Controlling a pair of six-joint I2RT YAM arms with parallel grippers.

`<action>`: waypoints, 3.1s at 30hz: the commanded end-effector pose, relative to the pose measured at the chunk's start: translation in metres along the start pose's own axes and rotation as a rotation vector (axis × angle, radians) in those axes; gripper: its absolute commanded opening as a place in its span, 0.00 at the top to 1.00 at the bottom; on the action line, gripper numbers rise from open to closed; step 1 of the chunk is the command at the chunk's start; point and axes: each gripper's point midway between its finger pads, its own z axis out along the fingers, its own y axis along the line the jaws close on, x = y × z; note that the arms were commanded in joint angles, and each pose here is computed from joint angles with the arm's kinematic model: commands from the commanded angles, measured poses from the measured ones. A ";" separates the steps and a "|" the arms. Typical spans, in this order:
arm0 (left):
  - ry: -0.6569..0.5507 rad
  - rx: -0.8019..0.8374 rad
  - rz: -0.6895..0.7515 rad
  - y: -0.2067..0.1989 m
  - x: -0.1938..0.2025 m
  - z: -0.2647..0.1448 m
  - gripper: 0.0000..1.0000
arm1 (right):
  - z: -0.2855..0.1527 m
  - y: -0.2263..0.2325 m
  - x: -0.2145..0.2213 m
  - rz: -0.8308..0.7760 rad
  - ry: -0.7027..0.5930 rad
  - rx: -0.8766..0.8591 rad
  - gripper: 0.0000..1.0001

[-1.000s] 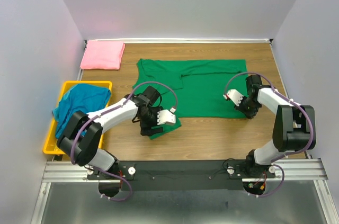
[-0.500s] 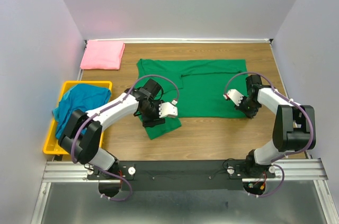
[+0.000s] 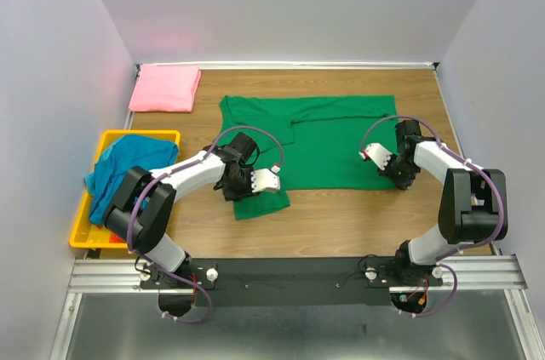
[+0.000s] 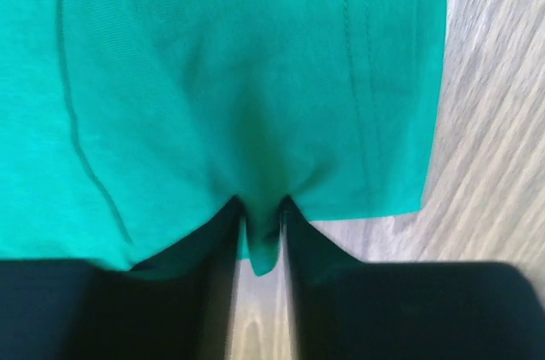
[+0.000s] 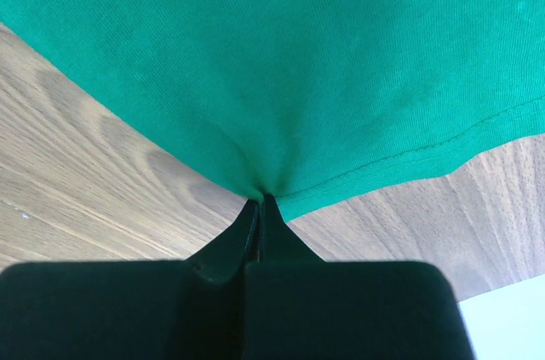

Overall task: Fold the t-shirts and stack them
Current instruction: Fold the tshirt

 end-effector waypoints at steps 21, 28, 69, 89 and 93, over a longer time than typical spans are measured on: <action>-0.047 0.048 0.013 -0.027 0.011 -0.061 1.00 | -0.059 0.012 0.014 0.011 -0.050 0.020 1.00; -0.069 -0.040 -0.023 0.037 0.000 -0.090 1.00 | -0.061 -0.026 0.000 0.011 -0.056 0.019 0.99; 0.015 -0.109 -0.012 0.187 -0.013 -0.055 1.00 | -0.010 -0.130 -0.056 -0.019 -0.083 -0.017 0.99; 0.046 -0.100 0.009 0.201 -0.010 -0.043 1.00 | -0.001 -0.142 -0.067 -0.023 -0.089 -0.012 1.00; 0.048 -0.106 0.006 0.202 -0.009 -0.040 1.00 | -0.001 -0.144 -0.069 -0.024 -0.093 -0.011 1.00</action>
